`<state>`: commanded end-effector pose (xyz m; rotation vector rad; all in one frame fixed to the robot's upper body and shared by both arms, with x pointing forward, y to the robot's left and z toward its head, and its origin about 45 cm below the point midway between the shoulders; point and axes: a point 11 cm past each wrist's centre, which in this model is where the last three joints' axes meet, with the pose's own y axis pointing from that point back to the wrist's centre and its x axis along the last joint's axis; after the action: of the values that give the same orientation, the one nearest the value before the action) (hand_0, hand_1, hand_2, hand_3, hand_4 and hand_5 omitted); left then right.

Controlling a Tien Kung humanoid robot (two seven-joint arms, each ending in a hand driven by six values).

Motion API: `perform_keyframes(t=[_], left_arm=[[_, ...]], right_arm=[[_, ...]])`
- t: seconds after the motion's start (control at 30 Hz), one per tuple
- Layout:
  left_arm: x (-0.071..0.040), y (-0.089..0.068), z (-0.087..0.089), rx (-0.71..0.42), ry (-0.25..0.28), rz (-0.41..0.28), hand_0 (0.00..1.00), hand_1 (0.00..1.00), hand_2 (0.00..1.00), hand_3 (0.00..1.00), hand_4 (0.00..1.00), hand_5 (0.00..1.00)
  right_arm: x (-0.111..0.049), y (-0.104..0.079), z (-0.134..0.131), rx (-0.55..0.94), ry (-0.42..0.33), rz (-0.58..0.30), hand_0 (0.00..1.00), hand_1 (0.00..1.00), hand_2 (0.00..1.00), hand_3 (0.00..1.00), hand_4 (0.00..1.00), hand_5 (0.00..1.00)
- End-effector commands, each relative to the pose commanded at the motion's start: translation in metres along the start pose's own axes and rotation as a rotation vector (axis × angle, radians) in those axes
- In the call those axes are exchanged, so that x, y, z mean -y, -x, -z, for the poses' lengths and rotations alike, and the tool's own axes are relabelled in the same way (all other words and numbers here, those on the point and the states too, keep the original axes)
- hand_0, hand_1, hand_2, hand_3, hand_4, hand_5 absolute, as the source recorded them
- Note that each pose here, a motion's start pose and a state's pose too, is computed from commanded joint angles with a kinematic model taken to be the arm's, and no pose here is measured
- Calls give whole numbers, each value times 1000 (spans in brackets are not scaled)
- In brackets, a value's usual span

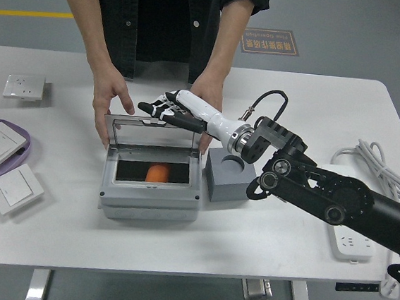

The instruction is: Pick up the cylinder from the cube,place it in the box,flap close box

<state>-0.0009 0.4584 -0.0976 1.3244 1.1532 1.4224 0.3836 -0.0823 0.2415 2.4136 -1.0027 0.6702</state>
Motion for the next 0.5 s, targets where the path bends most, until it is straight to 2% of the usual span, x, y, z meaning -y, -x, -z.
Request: perform_keyframes(t=[0.27,0.3,0.37,0.5], left_arm=[[0,1,-3,1,7,3,689,692,670,704,685,202],[0,1,-3,1,9,3,688,692,671,704,686,203],[0,1,-4,1,11,4,688,692,671,704,686,203],[-1,0,-6,1,18,2,687,692,671,705,687,204]], right_arm=[[-19,11,15,-41,-47,48,768,686,697,680,998,998],[-21,13,17,-46,-50,57,735,685,696,680,995,998],[-26,17,20,-54,-52,77,735,685,696,680,995,998],[-35,34,16,-25,-16,174,717,679,698,684,992,998]])
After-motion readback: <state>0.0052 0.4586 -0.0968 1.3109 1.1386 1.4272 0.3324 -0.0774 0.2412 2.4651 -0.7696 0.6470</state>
